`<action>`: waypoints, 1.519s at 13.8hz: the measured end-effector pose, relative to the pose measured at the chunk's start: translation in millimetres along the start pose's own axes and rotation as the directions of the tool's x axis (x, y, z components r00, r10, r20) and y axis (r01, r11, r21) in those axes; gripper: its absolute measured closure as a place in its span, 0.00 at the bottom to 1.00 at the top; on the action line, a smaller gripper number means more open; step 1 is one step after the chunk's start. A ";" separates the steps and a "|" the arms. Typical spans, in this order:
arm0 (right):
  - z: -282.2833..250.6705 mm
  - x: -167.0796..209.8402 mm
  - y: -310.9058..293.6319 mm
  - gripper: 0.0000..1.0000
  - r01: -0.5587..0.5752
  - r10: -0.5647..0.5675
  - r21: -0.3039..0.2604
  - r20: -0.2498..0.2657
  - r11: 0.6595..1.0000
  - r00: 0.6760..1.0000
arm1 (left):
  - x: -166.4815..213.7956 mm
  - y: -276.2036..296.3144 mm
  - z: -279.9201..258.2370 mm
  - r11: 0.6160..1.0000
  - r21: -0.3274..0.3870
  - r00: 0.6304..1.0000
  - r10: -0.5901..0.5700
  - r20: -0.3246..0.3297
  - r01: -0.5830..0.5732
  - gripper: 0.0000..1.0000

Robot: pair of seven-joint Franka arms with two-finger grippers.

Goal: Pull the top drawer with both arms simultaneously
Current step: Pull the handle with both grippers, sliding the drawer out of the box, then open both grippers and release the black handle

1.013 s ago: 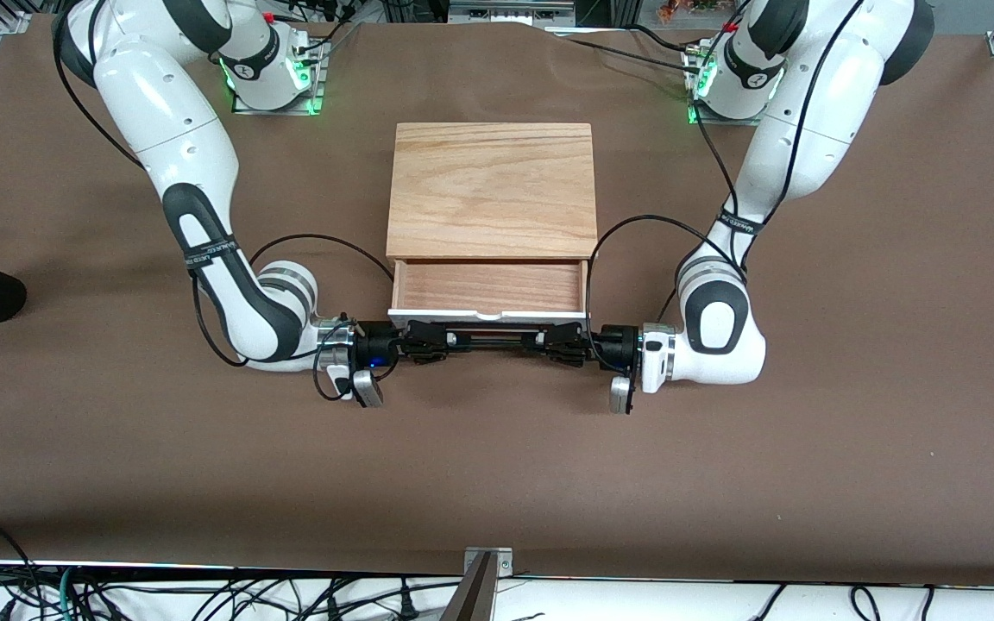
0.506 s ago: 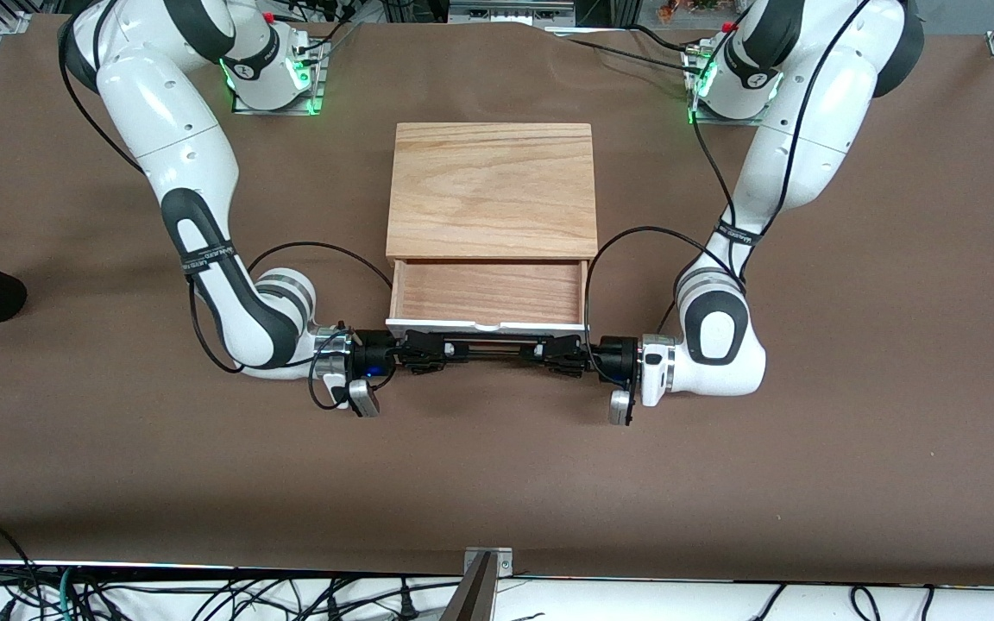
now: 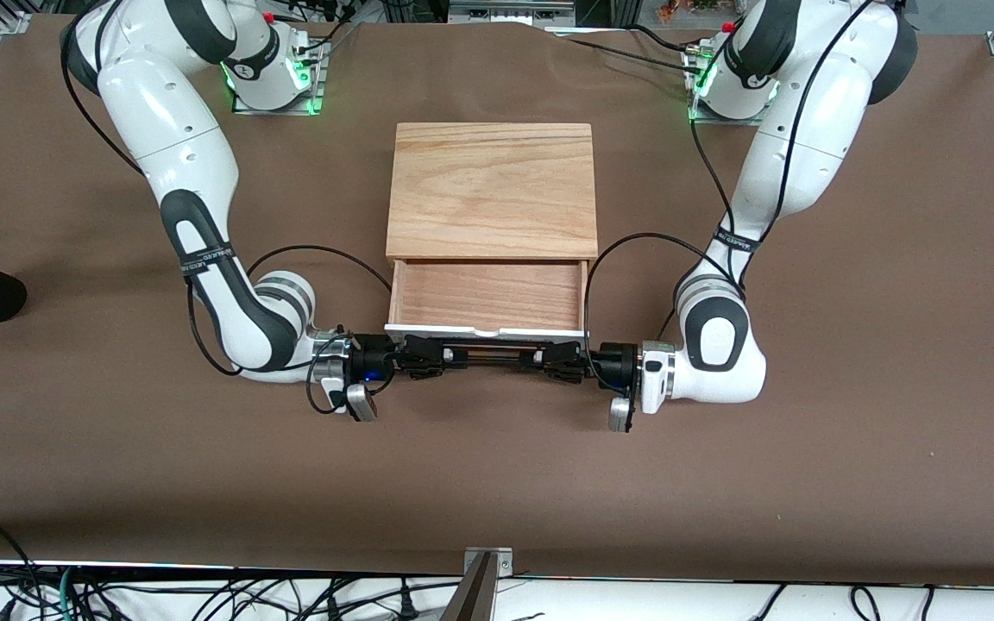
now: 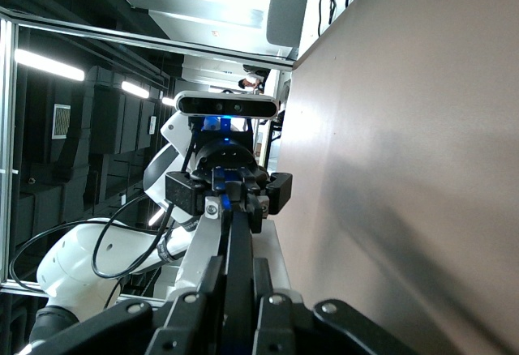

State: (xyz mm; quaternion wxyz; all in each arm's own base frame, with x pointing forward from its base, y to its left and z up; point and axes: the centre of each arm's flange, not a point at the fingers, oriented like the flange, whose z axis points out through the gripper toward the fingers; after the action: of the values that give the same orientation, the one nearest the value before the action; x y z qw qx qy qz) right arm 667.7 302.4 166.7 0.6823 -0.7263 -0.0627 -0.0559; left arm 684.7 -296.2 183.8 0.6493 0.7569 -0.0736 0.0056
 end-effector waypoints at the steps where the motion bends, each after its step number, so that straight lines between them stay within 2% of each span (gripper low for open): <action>1: 0.0 0.1 0.0 0.81 0.000 0.000 0.000 0.000 1.000 1.000 | 0.1 0.0 0.0 1.000 0.000 1.000 0.000 0.000 0.000 0.79; 2: -3.8 2.3 0.8 0.78 0.000 0.000 -0.008 -0.008 1.000 1.000 | 0.6 -1.4 -2.6 1.000 0.008 1.000 0.000 -0.001 0.000 0.79; 3: -15.0 8.9 1.5 0.70 0.001 -0.001 -0.019 -0.024 1.000 1.000 | 3.1 -5.6 -11.7 1.000 0.027 1.000 -0.010 -0.013 0.010 0.72; 5: -34.0 18.9 1.4 0.49 0.001 -0.002 -0.025 -0.049 1.000 0.999 | 7.4 -9.4 -26.8 0.999 0.041 0.999 -0.019 -0.031 0.020 0.53; 8: -37.8 21.1 0.9 0.16 0.002 -0.003 -0.024 -0.055 1.000 0.999 | 8.5 -9.3 -29.4 0.999 0.041 0.999 -0.021 -0.035 0.022 0.26; 9: -36.7 20.7 0.7 0.07 0.002 -0.004 -0.023 -0.053 1.000 0.999 | 8.4 -9.0 -28.8 0.999 0.041 0.999 -0.020 -0.034 0.022 0.26; 10: -35.7 20.4 0.3 0.00 0.003 -0.004 -0.023 -0.051 1.000 0.999 | 8.4 -8.8 -28.2 0.999 0.041 0.999 -0.020 -0.034 0.021 0.21; 12: -34.8 20.8 -1.2 0.00 0.006 -0.007 -0.021 -0.049 1.000 0.999 | 9.4 -7.5 -28.4 0.999 0.040 0.999 -0.019 -0.034 0.021 0.02; 14: -37.9 24.2 -4.9 0.00 0.025 -0.027 -0.039 -0.033 0.999 0.999 | 12.2 -4.2 -30.9 0.998 0.046 0.999 -0.029 -0.034 0.031 0.00; 15: -42.7 26.8 -7.2 0.00 0.029 -0.030 -0.066 -0.008 0.997 1.000 | 14.6 -1.0 -35.4 0.997 0.071 0.999 -0.038 -0.020 0.039 0.00; 17: -53.5 34.4 -20.3 0.00 0.022 -0.014 -0.144 0.056 0.989 0.998 | 21.6 15.0 -51.2 0.989 0.135 0.998 -0.060 0.022 0.056 0.00; 18: -62.1 41.6 -34.1 0.00 0.028 -0.009 -0.204 0.095 0.979 0.995 | 24.9 28.5 -60.8 0.984 0.166 0.996 -0.069 0.050 0.060 0.00; 21: -83.8 56.8 -81.2 0.00 0.067 0.013 -0.393 0.198 0.917 0.980 | 32.6 74.7 -94.0 0.956 0.294 0.991 -0.053 0.121 0.015 0.00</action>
State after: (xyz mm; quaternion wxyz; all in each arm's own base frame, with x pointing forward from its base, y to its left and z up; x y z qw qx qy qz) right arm 710.5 224.7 261.3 0.5101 -0.8507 -0.1271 -0.0051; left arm 716.3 -218.0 275.3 0.5244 0.8445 -0.1003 -0.0434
